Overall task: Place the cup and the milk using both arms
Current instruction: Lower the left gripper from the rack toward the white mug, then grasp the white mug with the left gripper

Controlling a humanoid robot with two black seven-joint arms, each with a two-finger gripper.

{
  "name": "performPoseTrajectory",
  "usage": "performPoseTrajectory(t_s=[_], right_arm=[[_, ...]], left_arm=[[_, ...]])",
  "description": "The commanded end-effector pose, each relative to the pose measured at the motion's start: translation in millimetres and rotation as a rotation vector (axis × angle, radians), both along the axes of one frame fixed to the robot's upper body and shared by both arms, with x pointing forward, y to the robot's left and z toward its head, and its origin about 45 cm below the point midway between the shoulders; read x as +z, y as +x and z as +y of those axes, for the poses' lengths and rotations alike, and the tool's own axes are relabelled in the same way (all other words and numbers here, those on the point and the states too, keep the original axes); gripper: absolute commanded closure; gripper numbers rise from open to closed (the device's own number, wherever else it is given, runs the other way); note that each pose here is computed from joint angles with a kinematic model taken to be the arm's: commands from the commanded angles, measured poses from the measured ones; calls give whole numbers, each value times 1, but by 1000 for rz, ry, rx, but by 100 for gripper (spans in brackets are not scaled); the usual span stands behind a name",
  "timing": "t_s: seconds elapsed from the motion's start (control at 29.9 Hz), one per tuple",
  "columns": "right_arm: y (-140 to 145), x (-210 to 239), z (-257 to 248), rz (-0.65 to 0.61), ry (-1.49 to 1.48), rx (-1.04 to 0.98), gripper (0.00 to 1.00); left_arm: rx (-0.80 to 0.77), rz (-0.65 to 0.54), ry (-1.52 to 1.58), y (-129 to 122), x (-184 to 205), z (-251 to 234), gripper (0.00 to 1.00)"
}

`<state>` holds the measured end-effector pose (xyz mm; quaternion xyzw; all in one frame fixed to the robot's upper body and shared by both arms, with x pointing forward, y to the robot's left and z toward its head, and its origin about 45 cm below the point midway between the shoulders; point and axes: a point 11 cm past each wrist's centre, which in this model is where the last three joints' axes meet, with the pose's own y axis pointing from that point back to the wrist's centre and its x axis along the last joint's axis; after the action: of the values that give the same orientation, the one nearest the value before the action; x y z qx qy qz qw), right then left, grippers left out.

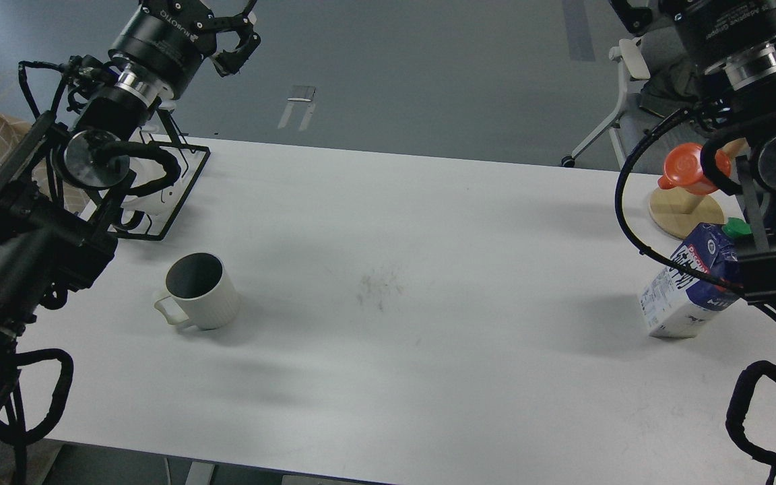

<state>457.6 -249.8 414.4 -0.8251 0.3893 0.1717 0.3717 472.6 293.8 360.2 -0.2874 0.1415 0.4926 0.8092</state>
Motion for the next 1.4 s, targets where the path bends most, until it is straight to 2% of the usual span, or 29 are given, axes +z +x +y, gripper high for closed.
performPoseTrajectory(t_s=[0.0, 0.3, 0.47, 0.6, 0.84, 1.04, 1.14, 1.27, 1.37], right_arm=[[-2, -5, -2, 13, -3, -3, 0], [-12, -19, -3, 26, -7, 0, 0], [-13, -15, -6, 16, -12, -4, 0], [-14, -13, -8, 8, -17, -8, 0], [-15, -12, -9, -1, -18, -6, 0], [-14, -13, -19, 3, -30, -34, 0], [-15, -10, -23, -4, -22, -42, 0], [-16, -7, -36, -10, 2, -75, 0], [-17, -11, -41, -2, -1, -84, 0]], left_arm=[[1, -1, 8, 0, 0, -1, 2], [8, -19, 92, 1, 0, -5, 2], [50, -22, 84, 7, 10, 1, 2], [62, -65, 100, 14, 34, -1, 2], [75, -68, 141, 12, 36, 4, 2], [102, -38, 274, -10, 21, 39, 2], [107, -32, 312, -31, 13, 56, 2], [115, 16, 388, -82, -15, 89, 2], [118, 23, 431, -104, -20, 100, 2]])
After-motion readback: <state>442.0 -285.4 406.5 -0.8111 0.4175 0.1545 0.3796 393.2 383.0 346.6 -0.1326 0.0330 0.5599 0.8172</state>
